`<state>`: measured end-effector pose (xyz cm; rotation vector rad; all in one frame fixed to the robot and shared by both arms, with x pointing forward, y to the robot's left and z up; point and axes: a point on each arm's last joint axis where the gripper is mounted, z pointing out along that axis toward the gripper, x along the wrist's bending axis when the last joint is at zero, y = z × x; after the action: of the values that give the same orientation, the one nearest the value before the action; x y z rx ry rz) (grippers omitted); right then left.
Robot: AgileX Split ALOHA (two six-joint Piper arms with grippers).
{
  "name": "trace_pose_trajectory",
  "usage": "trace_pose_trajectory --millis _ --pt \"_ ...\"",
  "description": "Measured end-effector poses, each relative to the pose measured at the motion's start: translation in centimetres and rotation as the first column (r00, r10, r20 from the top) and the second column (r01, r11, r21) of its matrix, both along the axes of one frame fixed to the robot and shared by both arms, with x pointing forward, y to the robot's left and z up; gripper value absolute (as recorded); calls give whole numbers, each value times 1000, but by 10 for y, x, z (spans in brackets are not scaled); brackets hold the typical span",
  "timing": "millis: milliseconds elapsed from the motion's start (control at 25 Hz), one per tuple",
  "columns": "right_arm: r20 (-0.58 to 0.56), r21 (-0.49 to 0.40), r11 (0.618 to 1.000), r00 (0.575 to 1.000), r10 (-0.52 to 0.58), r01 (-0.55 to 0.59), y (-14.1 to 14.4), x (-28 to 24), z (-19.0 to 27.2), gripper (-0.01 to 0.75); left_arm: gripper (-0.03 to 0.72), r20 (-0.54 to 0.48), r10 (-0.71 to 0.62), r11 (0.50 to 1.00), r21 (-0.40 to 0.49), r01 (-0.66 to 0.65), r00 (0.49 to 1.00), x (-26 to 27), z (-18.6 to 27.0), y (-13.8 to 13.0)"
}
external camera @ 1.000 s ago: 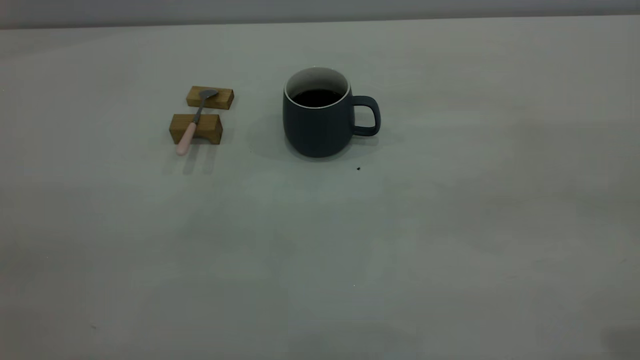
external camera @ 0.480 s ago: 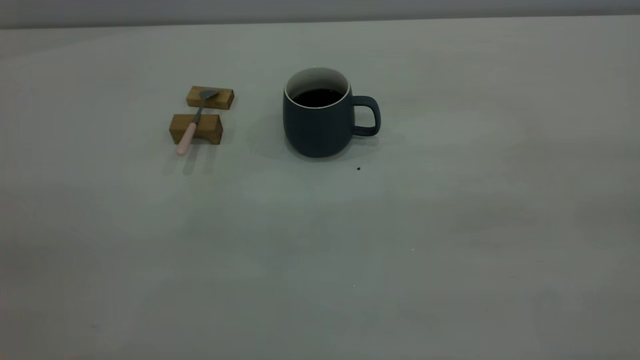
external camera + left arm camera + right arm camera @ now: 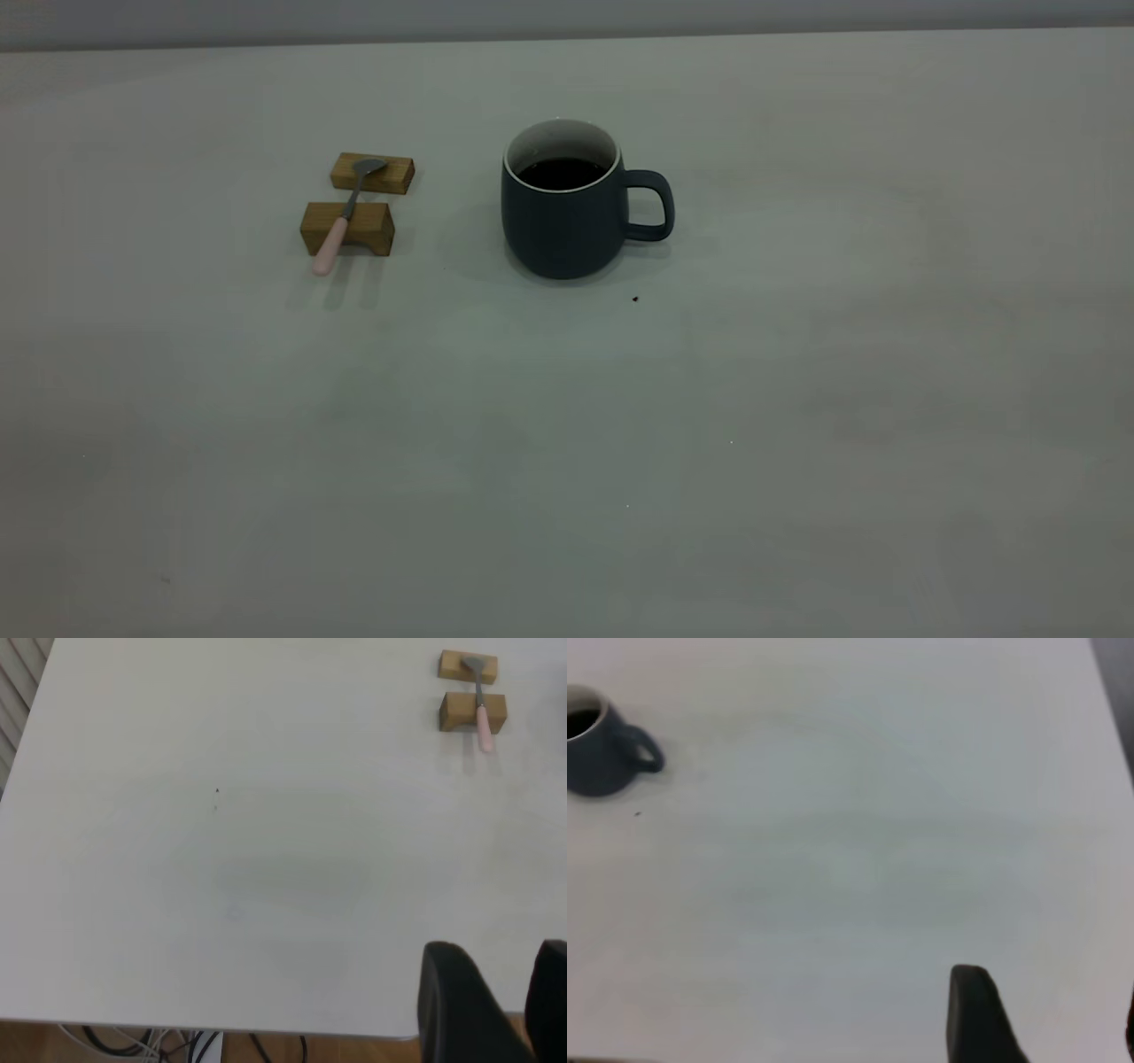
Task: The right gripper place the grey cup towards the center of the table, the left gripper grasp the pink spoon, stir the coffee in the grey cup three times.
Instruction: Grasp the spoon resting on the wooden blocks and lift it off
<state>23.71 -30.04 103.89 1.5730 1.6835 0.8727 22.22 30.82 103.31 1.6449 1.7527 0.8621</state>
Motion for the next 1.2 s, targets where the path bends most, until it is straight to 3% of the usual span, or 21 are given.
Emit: trace_pose_trajectory --millis 880,1040,1200 --pt "-1 -1 1000 1000 23 -23 2 0 0 438 280 -7 -1 1000 -1 1 1000 1 0 0" --pt "-1 -2 1000 1000 23 -23 2 0 0 438 390 -108 -16 1000 17 18 994 15 1 0" --pt "-1 -4 1000 1000 24 -24 2 0 0 438 554 -205 -33 999 28 40 978 45 9 -1"
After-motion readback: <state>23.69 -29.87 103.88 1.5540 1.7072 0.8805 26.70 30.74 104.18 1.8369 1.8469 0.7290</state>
